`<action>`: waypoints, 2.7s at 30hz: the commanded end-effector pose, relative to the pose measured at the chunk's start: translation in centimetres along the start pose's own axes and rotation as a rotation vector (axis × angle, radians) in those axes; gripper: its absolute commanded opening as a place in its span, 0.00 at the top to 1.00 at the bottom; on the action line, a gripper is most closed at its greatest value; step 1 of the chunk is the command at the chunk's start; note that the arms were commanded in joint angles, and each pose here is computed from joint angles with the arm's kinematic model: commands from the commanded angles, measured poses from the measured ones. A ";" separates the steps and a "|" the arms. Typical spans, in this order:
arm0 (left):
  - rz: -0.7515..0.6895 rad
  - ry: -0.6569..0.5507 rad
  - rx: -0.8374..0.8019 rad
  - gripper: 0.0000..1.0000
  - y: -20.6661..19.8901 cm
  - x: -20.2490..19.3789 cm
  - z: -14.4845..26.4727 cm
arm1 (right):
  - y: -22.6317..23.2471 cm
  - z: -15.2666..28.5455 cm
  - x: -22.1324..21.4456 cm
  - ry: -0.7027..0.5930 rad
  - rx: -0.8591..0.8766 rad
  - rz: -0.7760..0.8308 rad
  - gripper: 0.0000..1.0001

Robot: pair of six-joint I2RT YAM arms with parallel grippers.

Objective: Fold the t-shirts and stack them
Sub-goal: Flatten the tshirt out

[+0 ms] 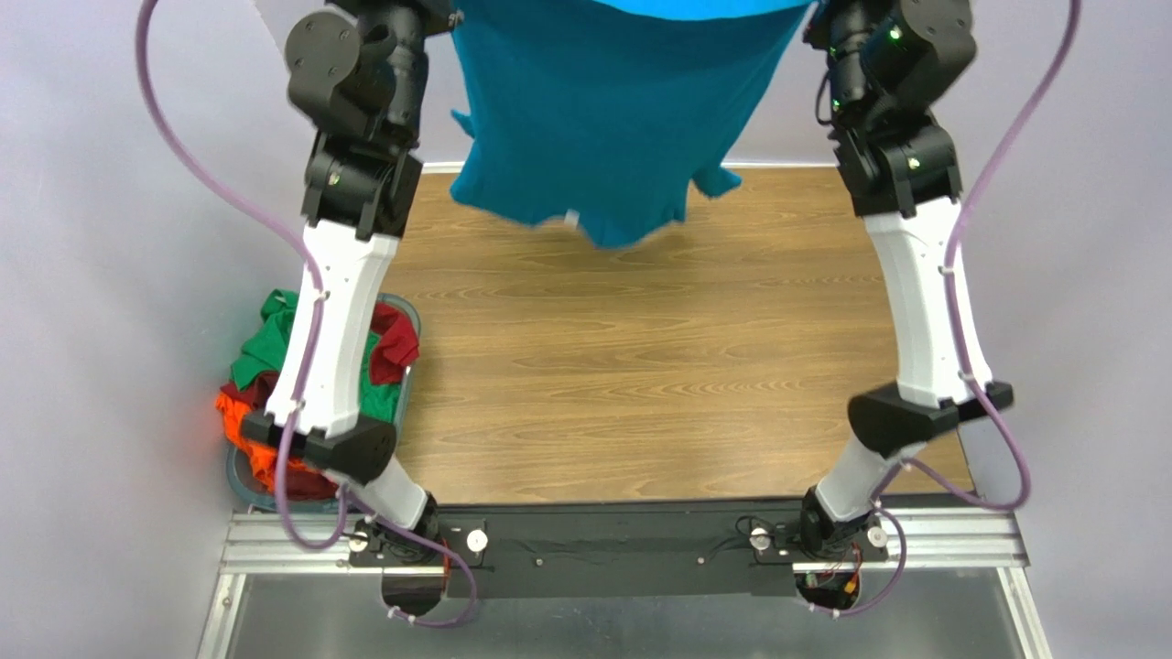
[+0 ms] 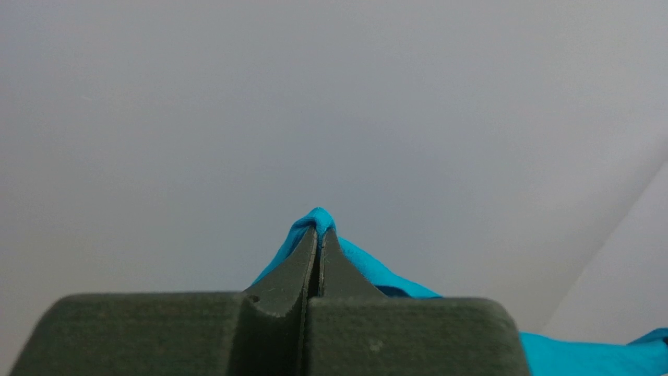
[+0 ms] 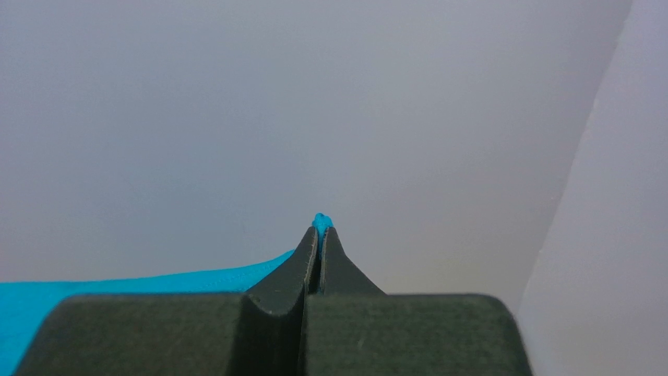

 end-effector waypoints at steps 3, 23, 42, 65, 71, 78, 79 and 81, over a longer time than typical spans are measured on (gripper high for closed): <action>0.054 0.040 -0.014 1.00 0.9 -0.1 5.3 | -1.7 4.9 -0.5 0.041 0.061 0.037 0.99; 0.490 1.025 0.256 1.00 8.3 -29.3 38.9 | -4.5 29.2 -34.1 1.109 0.005 -0.372 0.99; 0.452 1.352 0.502 1.00 9.2 -30.7 44.0 | -7.8 32.4 -35.3 1.256 -0.341 -0.227 0.96; 0.475 1.565 0.482 0.06 7.8 -27.5 47.1 | -9.1 33.1 -33.0 1.225 -0.500 -0.223 0.21; 0.393 1.484 0.483 0.02 7.5 -26.5 45.1 | -8.4 31.1 -31.6 1.177 -0.431 -0.225 0.00; 0.223 1.262 0.286 0.02 4.7 -27.0 37.3 | -5.0 30.4 -33.7 1.293 -0.113 -0.328 0.00; 0.197 1.220 0.263 0.02 4.2 -27.1 35.9 | -4.3 29.9 -34.2 1.279 -0.069 -0.367 0.00; 0.154 1.203 0.234 0.02 3.6 -29.0 34.2 | -3.4 30.7 -35.8 1.344 -0.024 -0.425 0.00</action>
Point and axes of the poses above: each gripper's point midway between its finger pads, its own z axis back along the fingers, its own y axis along the line the jaws close on, x = y × z, the point moved 8 cm from there along z, back along the fingers, and after that the axes turned 1 degree about -z, right-handed, at the moved point
